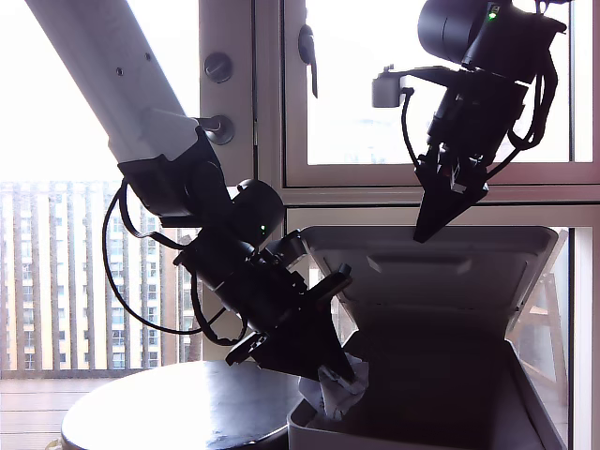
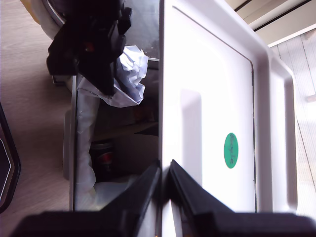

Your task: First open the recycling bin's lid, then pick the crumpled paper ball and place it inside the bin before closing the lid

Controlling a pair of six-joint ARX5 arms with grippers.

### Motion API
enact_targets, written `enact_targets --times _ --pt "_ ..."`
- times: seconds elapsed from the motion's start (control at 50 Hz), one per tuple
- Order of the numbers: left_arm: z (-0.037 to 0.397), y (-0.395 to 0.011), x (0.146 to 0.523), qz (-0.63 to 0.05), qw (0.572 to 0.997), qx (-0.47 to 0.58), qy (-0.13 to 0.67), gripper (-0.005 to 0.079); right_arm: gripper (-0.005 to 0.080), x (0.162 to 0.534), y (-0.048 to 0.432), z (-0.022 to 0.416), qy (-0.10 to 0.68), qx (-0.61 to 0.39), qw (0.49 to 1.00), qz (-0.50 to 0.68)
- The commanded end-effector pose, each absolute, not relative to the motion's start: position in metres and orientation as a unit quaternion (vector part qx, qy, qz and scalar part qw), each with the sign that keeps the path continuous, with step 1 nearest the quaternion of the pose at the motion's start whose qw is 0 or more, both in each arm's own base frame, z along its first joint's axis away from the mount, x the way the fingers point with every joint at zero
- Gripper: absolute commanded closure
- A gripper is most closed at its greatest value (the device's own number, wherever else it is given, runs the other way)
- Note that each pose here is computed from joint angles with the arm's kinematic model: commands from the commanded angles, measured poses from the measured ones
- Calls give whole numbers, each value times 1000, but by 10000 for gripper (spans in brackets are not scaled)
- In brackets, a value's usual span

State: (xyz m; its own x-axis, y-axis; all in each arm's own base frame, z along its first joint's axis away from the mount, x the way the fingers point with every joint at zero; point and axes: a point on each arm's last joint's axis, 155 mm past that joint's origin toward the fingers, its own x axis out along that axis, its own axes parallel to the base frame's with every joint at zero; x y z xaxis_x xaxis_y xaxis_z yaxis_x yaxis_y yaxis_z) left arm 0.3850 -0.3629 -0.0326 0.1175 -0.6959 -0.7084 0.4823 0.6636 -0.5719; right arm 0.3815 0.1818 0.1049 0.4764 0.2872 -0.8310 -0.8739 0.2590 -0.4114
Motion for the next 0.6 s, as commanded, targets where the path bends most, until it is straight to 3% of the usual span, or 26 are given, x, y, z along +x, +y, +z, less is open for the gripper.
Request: enact_targets --times 0.0,0.04,0.08,0.58 --pt "-38 -370 372 -405 733 -92 539 215 764 393 189 122 292 -460 741 393" --pt "-38 -370 372 -405 732 -92 540 101 764 393 189 122 292 -460 741 393" --pt "-39 -369 370 -405 729 -92 544 40 764 393 189 122 292 -460 741 393" --pt "-40 -368 360 -428 716 -75 547 54 764 393 189 122 293 -460 741 393"
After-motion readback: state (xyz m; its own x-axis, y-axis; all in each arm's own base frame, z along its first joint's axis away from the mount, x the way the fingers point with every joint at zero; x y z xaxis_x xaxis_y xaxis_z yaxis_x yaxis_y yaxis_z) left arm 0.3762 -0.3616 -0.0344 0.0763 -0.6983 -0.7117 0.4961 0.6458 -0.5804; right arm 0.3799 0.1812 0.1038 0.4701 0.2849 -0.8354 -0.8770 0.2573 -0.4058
